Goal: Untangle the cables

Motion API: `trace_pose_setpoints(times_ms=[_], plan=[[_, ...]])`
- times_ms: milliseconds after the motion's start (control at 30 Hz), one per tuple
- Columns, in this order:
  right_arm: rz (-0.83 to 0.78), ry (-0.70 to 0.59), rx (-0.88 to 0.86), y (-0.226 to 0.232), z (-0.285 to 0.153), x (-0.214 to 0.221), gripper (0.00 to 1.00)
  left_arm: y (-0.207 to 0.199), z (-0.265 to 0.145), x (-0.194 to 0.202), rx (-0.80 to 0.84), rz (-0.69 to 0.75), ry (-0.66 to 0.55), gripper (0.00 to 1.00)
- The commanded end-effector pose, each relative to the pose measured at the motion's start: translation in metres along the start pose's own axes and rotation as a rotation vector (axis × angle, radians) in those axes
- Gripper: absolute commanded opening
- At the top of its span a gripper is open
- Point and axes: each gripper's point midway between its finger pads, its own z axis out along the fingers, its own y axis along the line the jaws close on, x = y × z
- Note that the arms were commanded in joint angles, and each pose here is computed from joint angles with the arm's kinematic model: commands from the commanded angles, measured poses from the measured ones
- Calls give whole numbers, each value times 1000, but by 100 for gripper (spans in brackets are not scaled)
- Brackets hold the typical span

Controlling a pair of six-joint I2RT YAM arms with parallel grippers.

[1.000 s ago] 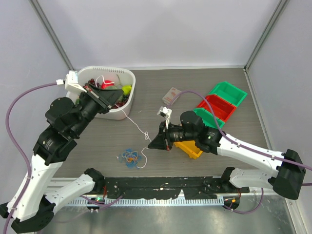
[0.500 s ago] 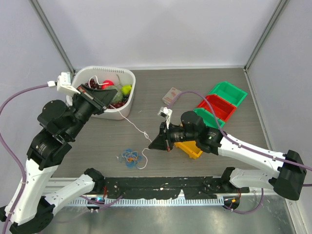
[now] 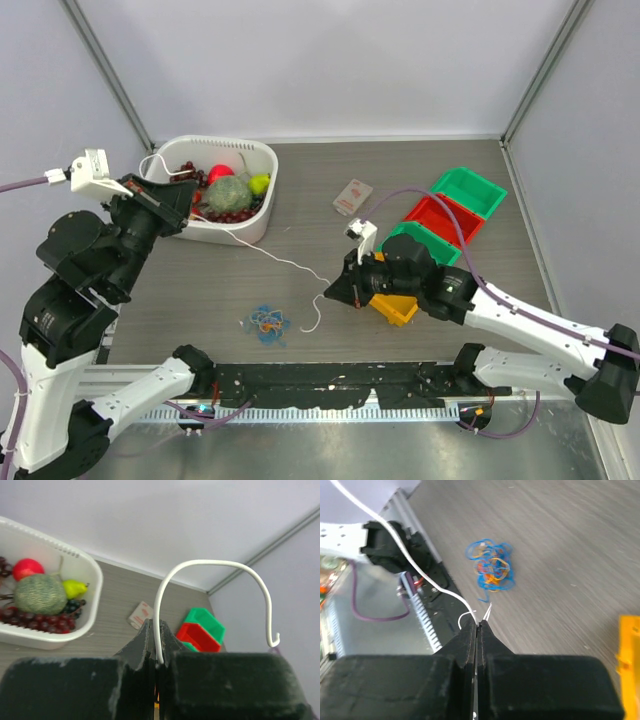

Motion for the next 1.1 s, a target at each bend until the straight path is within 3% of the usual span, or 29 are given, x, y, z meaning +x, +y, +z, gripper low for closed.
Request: trace_pose_setpoints(times_ms=[0,67,200,367,533,567,633,767,1067], plan=[[26,-100,276,-39,-29,-13,1,35,-6,-22,-182,127,-76,0],[31,-151,358,-49,-44,-21,1,45,-6,-19,-240,148,-62,0],[1,-203,305,-32,-63,-32,1,45,16,14,-281,109,63,0],[28,-299,449,-47,-92,-52,1,-4,69,128,-96,-57,475,0],[88,-415,808,-88,-149,-70,1,-59,92,234,167,-338,875,0],[95,-417,874,-96,-159,-67,1,-62,97,261,155,-375,969,0],[125,-453,950,-102,-176,-69,1,-77,95,300,179,-359,1100,0],[158,-520,955,-99,-194,-73,1,-79,100,372,122,-319,1245,0],[207,-606,915,-95,-213,-69,1,-75,87,472,12,-139,1417,3]])
